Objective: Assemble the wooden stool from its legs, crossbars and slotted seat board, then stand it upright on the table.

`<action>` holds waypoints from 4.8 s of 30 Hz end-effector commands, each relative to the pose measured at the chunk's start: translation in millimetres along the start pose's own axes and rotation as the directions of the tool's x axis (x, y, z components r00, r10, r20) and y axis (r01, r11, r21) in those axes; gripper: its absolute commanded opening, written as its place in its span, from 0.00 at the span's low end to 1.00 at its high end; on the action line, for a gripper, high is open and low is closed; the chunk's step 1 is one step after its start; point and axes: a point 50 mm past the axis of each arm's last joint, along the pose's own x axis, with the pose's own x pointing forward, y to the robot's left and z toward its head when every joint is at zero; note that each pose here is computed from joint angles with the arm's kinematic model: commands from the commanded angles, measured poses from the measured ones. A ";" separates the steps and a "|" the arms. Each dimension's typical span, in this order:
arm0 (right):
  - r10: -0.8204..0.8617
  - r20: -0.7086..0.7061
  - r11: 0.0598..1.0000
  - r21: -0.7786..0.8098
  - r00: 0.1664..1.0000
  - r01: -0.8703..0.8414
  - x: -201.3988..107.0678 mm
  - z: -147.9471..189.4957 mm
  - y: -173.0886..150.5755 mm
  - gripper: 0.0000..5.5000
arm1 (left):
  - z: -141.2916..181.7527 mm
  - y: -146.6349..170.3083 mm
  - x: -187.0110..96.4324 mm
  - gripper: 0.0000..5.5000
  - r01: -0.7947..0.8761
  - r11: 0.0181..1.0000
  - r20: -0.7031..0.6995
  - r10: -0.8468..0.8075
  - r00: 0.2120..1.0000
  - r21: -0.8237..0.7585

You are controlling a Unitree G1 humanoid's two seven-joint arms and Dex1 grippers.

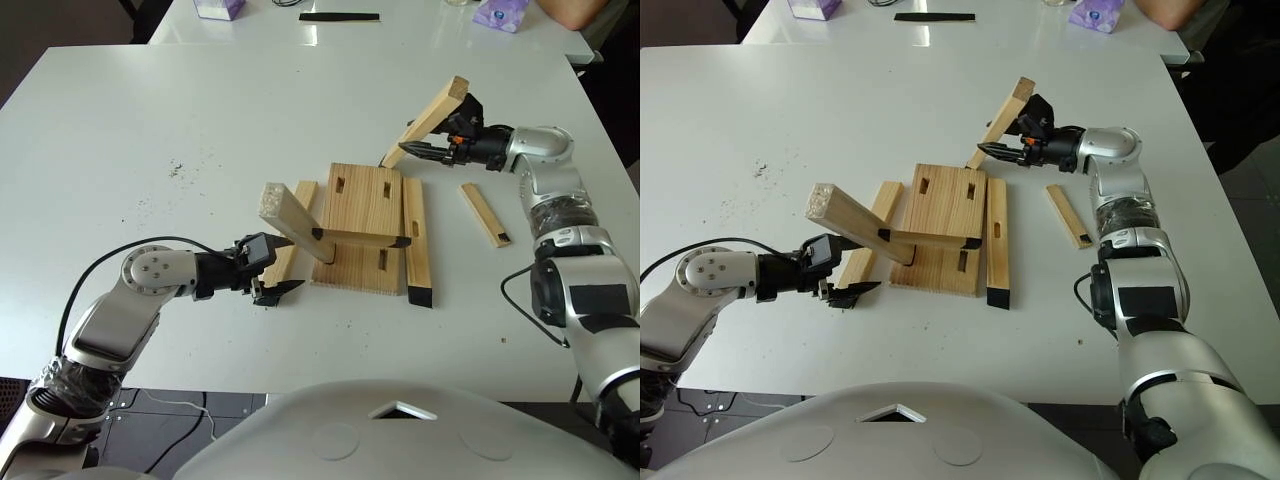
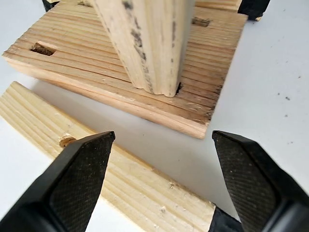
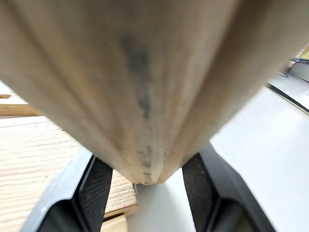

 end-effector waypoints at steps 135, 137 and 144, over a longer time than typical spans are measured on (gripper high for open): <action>0.557 -0.216 0.817 -0.030 0.802 -0.575 -21.8 -3.3 123.0 0.36 | 45.3 108.6 65.6 0.69 0.491 0.869 -0.185 -0.474 0.861 0.057; 0.564 -0.218 0.812 -0.033 0.797 -0.583 -19.2 -4.5 124.2 0.36 | 52.5 106.0 71.2 0.69 0.512 0.859 -0.128 -0.504 0.854 0.030; 0.573 -0.218 0.804 -0.035 0.790 -0.593 -14.2 -6.1 123.9 0.36 | 64.2 89.0 74.8 0.69 0.581 0.811 0.070 -0.577 0.813 -0.066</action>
